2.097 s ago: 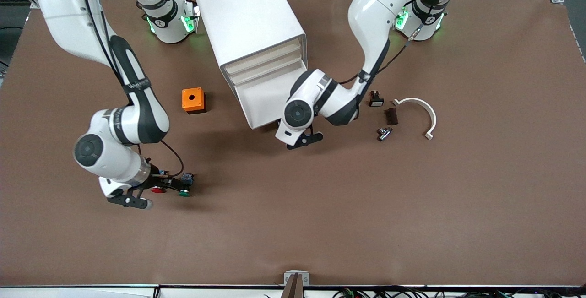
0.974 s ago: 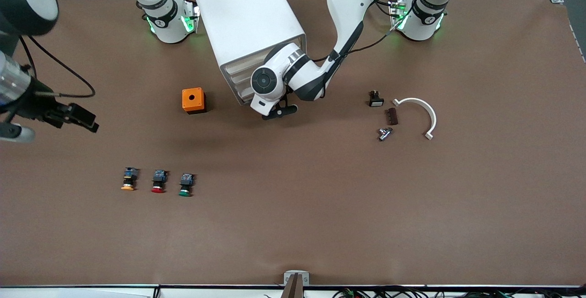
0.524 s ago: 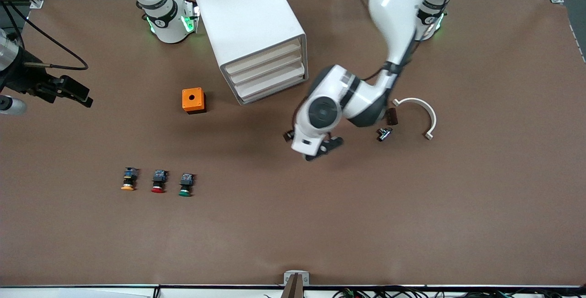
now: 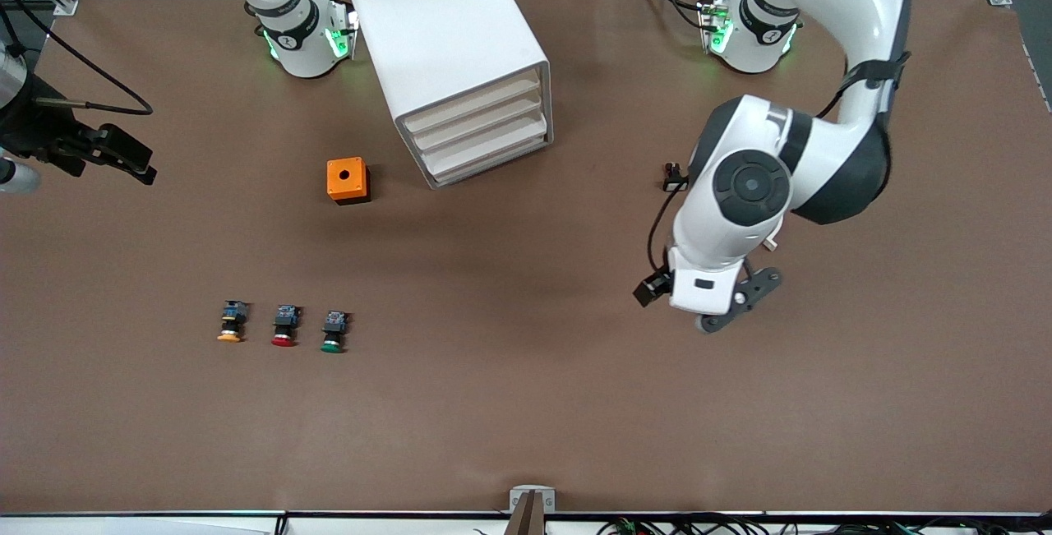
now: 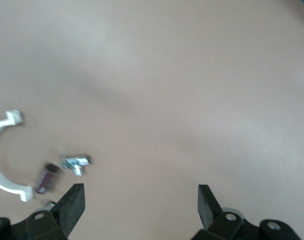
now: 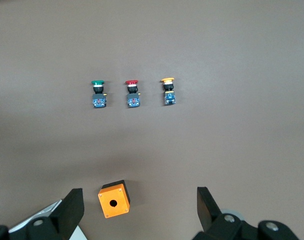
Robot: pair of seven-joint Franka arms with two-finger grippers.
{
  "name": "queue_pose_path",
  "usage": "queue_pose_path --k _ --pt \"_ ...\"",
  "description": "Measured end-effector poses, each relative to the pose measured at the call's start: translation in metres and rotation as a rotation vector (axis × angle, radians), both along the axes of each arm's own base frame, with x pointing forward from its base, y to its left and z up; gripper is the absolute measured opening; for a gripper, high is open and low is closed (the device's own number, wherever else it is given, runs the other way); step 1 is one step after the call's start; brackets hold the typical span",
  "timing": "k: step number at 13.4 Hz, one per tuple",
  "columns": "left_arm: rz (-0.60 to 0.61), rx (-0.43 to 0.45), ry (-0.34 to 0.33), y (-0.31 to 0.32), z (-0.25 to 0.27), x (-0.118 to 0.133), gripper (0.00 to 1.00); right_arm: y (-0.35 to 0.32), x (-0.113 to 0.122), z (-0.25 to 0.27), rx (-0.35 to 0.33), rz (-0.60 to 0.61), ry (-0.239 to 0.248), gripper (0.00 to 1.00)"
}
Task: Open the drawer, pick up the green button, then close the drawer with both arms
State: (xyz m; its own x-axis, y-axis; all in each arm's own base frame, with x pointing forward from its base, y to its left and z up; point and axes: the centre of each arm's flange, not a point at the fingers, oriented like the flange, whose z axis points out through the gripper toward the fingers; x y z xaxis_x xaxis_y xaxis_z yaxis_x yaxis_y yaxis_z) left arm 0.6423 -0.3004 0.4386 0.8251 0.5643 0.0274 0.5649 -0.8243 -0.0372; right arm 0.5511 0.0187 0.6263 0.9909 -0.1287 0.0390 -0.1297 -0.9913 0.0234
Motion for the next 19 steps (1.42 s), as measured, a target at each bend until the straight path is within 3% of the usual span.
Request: queue_pose_path --k 3,8,14,19 --pt "-0.003 -0.002 -0.023 0.038 0.032 0.007 1.00 -0.001 0.000 0.001 0.000 -0.001 -0.002 1.00" --pt "-0.120 -0.003 -0.017 0.118 0.096 0.004 1.00 -0.015 0.000 0.001 0.000 -0.019 -0.001 1.00" --pt "-0.262 -0.003 -0.007 0.183 0.150 -0.013 1.00 -0.011 0.000 0.002 0.000 -0.010 -0.003 1.00" --pt "-0.321 -0.007 0.028 0.206 0.193 -0.046 1.00 -0.006 0.000 0.002 0.000 -0.001 -0.004 1.00"
